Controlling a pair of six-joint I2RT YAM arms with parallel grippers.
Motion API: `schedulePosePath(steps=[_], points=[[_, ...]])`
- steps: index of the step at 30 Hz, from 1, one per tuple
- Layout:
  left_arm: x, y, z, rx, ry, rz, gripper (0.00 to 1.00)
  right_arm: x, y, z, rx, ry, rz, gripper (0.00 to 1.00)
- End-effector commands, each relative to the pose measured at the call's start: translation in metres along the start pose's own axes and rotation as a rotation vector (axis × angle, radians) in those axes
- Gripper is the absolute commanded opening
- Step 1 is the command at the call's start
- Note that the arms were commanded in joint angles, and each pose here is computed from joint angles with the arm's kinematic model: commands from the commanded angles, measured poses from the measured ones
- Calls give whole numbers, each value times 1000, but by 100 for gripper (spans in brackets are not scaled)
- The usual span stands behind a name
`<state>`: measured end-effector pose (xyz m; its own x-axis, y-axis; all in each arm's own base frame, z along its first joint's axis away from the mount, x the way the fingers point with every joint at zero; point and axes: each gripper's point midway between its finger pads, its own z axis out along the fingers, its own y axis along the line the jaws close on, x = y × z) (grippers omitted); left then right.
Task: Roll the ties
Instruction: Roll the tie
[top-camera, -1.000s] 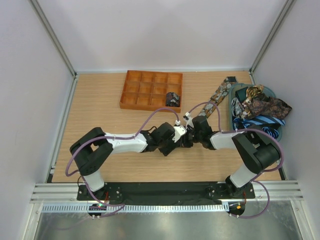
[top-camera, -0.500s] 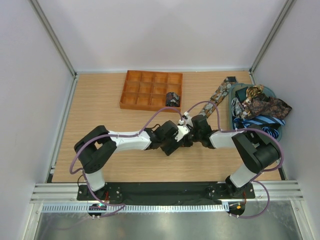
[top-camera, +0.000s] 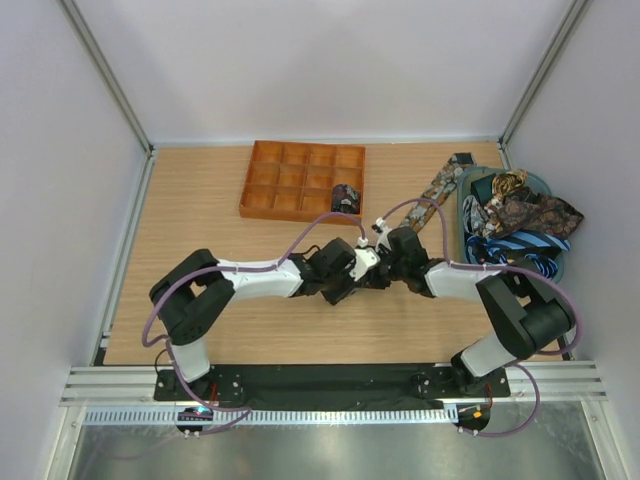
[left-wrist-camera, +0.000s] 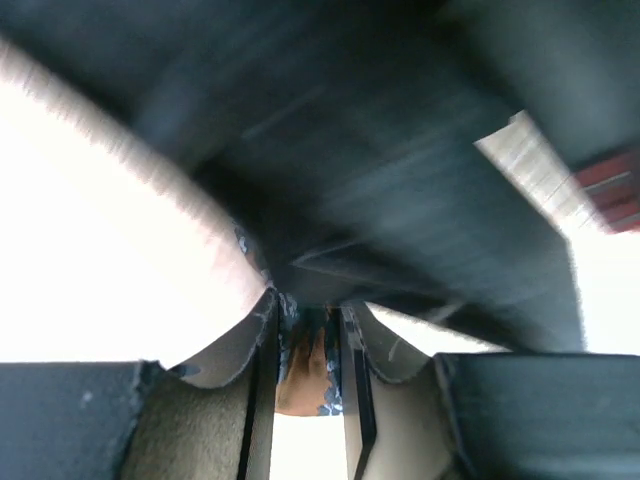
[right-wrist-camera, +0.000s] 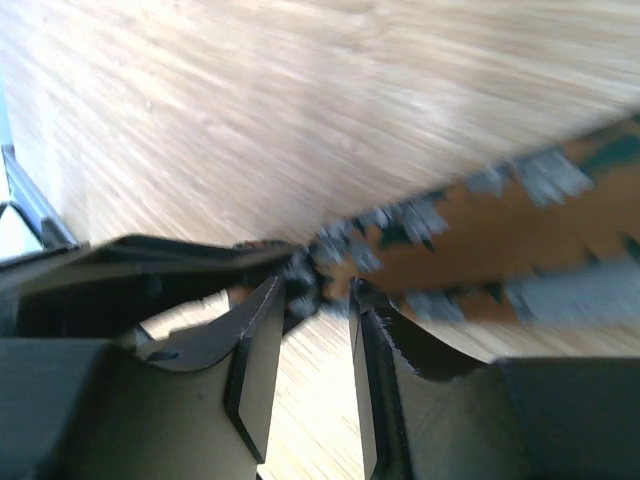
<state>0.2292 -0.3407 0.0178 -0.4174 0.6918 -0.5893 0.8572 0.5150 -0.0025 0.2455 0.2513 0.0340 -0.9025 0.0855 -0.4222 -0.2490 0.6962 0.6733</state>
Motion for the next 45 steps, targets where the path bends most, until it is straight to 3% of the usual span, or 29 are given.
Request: schedulePosePath(steps=[1,9,17,27,29,30,31,35,45], points=[[50,23,2,-48,154,-95,22,-23,10,-17,6,-113,-9,40],[56,53,-1,-97,210,-193,23,-34,-9,-47,121,-225,-22,41],[59,45,-3,-44,306,-228,24,-7,18,-53,334,-227,-420,43],[58,33,-12,19,383,-264,25,23,99,-46,416,-271,-926,50],[59,30,-13,29,392,-267,26,42,103,-34,466,-196,-1073,52],[59,30,-13,32,395,-270,26,34,120,-34,493,-233,-1099,52],[60,29,-13,34,397,-271,26,49,115,-24,544,-167,-1208,54],[62,28,-14,37,408,-272,26,54,125,-5,683,-119,-1382,60],[57,23,-18,63,412,-285,25,39,120,39,940,8,-1539,66]])
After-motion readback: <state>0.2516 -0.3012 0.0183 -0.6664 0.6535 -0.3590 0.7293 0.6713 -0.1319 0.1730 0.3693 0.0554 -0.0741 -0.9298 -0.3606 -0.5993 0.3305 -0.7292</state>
